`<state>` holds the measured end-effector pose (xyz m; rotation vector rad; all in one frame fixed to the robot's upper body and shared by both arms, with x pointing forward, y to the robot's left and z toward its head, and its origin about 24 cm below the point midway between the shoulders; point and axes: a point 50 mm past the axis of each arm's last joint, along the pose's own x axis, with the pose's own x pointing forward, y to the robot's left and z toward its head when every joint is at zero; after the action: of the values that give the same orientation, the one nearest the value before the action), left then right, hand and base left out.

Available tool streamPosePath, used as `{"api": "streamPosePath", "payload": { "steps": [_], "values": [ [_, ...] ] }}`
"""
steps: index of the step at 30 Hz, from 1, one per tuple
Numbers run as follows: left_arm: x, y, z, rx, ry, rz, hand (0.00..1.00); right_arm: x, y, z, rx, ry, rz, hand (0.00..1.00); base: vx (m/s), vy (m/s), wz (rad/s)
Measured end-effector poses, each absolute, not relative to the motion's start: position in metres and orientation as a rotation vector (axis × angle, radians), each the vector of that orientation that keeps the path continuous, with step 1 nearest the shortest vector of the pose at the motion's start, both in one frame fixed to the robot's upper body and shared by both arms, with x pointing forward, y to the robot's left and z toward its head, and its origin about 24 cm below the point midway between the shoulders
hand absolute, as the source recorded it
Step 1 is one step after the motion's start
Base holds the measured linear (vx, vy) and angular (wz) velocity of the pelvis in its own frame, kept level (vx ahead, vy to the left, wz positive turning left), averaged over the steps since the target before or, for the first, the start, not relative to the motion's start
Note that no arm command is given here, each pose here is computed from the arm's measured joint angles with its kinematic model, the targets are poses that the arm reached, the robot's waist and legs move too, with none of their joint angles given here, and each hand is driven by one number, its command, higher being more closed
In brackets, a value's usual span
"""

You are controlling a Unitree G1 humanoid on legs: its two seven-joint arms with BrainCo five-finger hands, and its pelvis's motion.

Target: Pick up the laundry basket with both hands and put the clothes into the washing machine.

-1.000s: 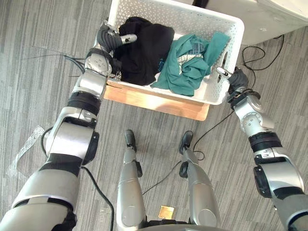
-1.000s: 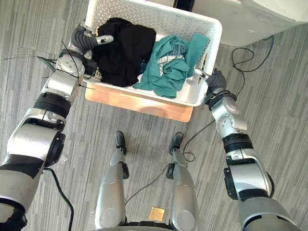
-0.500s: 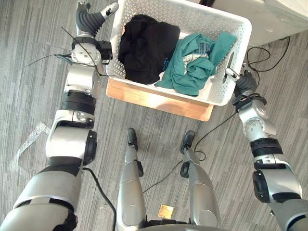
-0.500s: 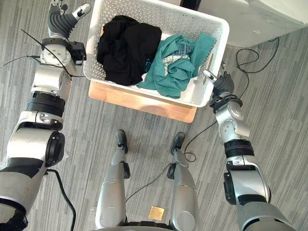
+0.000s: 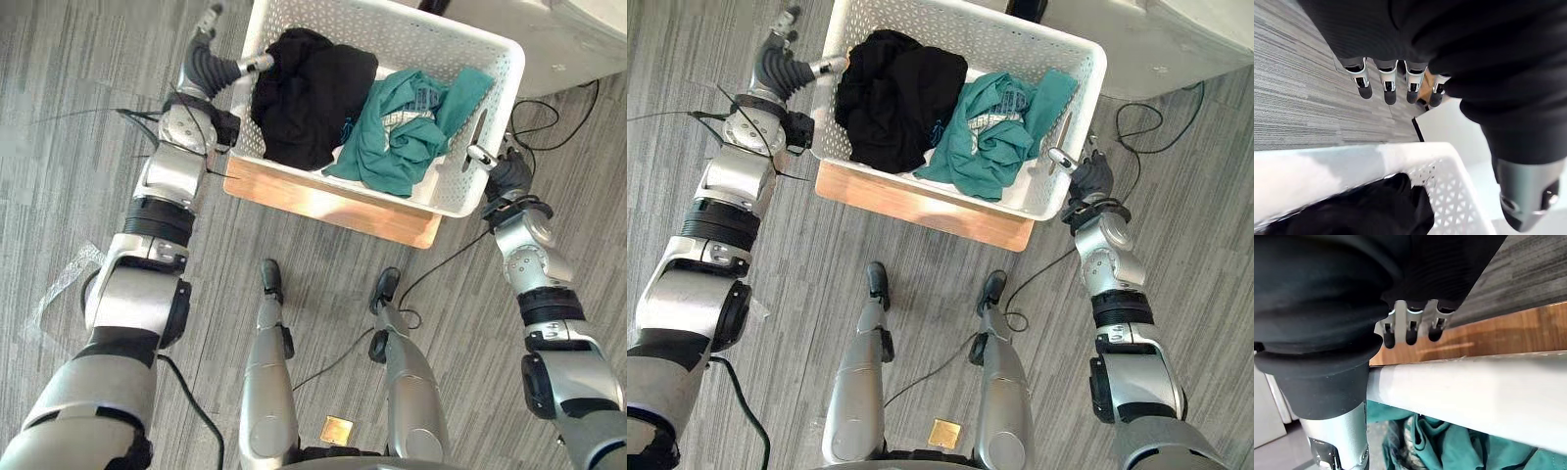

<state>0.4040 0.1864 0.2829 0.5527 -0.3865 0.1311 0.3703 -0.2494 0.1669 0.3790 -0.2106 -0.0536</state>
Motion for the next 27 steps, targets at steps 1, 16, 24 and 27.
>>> {"api": "streamPosePath", "payload": {
  "steps": [1, 16, 24, 27],
  "values": [
    [0.404, 0.185, 0.281, 0.604, -0.379, 0.124, 0.00, 0.370, -0.249, 0.167, 0.377, -0.209, -0.049, 0.00, 0.00, 0.000, 0.00],
    [0.414, 0.197, 0.261, 0.854, -0.227, 0.096, 0.00, 0.375, -0.239, 0.184, 0.296, -0.226, 0.036, 0.00, 0.00, -0.001, -0.01],
    [0.418, 0.204, 0.265, 0.856, -0.185, 0.119, 0.00, 0.382, -0.227, 0.202, 0.273, -0.239, 0.081, 0.00, -0.01, -0.003, -0.02],
    [0.419, 0.207, 0.268, 0.813, -0.181, 0.134, 0.00, 0.388, -0.224, 0.209, 0.267, -0.230, 0.085, 0.00, -0.01, -0.004, -0.02]
  ]
}}
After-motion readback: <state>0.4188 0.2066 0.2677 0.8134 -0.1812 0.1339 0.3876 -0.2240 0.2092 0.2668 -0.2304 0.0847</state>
